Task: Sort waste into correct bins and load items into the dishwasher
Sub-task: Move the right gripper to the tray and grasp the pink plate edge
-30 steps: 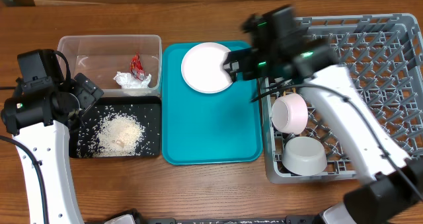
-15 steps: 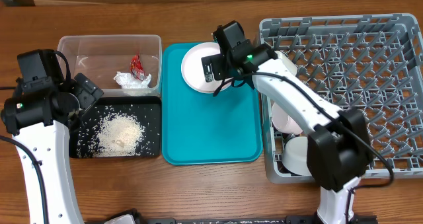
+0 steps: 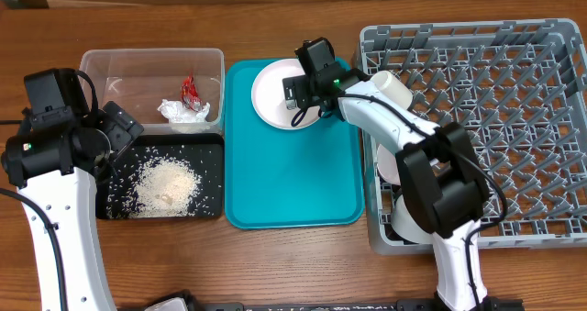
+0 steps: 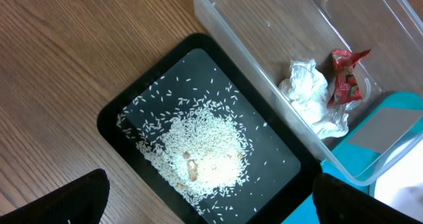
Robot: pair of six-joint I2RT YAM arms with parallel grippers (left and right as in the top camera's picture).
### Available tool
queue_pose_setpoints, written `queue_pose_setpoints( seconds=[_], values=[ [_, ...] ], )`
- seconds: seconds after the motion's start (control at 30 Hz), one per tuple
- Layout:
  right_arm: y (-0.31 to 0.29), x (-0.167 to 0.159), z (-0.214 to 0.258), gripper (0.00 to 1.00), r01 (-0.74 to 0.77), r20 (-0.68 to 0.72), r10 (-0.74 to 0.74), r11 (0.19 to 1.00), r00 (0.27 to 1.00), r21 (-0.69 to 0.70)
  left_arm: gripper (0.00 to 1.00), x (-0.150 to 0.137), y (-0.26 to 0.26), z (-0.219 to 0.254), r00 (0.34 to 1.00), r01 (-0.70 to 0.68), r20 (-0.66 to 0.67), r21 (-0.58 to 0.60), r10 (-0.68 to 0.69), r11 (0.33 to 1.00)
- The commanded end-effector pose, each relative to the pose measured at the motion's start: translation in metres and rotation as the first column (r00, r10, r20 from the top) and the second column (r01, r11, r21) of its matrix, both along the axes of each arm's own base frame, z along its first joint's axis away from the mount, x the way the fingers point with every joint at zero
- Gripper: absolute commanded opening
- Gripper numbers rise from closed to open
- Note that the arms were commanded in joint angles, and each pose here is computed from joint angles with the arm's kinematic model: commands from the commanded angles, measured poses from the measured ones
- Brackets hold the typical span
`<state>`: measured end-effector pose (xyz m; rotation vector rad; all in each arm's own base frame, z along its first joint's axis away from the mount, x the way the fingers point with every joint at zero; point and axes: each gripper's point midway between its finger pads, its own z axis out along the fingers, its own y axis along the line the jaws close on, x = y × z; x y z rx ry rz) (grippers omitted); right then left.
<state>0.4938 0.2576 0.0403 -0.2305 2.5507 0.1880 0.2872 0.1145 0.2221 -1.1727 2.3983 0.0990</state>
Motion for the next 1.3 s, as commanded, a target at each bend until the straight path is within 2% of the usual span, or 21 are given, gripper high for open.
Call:
queue_pose_setpoints(
  seconds=[0.0,0.1,0.23,0.33,0.5,0.57,0.67,0.77,0.9,0.97,1.1,1.27],
  values=[
    [-0.015,0.015,-0.019,1.00,0.044,0.001,-0.044,0.999,0.999,-0.013,1.00,0.003,-0.001,0.004,1.000,-0.006,0.014,-0.006,0.007,1.000],
    [-0.020,0.013,-0.029,1.00,0.049,-0.025,-0.050,0.999,0.998,-0.021,1.00,0.003,0.000,0.004,1.000,-0.007,0.014,-0.006,0.007,1.000],
    [-0.014,-0.004,-0.037,1.00,0.011,-0.110,-0.010,1.000,0.994,0.007,1.00,0.003,-0.001,0.004,1.000,-0.006,0.014,-0.006,0.006,1.000],
    [-0.005,-0.021,-0.042,0.93,-0.026,-0.186,0.034,0.999,0.982,0.042,1.00,0.003,0.000,0.004,1.000,-0.007,0.014,-0.006,0.007,1.000],
    [0.003,-0.042,-0.048,0.72,-0.058,-0.259,0.071,0.997,0.963,0.060,1.00,0.003,0.000,0.004,1.000,-0.007,0.014,-0.006,0.007,1.000],
    [0.004,-0.045,-0.049,0.68,-0.062,-0.268,0.075,0.997,0.961,0.055,1.00,0.003,0.000,0.004,1.000,-0.007,0.014,-0.006,0.007,1.000],
    [0.003,-0.047,-0.050,0.52,-0.062,-0.277,0.073,0.997,0.958,0.050,1.00,0.003,0.000,0.004,1.000,-0.007,0.014,-0.006,0.007,1.000],
    [0.001,-0.047,-0.050,0.43,-0.059,-0.277,0.069,0.997,0.958,0.042,1.00,0.003,0.000,0.004,1.000,-0.007,0.014,-0.006,0.007,1.000],
    [-0.001,-0.046,-0.050,0.22,-0.053,-0.271,0.059,0.998,0.961,0.027,1.00,0.003,0.000,0.004,1.000,-0.007,0.014,-0.006,0.007,1.000],
    [-0.001,-0.045,-0.050,0.06,-0.053,-0.269,0.059,0.998,0.961,0.028,1.00,0.003,0.000,0.004,1.000,-0.007,0.014,-0.006,0.007,1.000],
    [0.003,-0.038,-0.030,0.04,-0.054,-0.231,0.063,0.997,0.971,0.047,1.00,0.003,0.000,0.004,1.000,-0.007,0.014,-0.006,0.007,1.000],
    [0.012,-0.020,0.041,0.04,-0.062,-0.101,0.073,0.992,0.992,0.108,1.00,0.003,0.000,0.004,1.000,-0.007,0.014,-0.006,0.007,1.000]
  ],
)
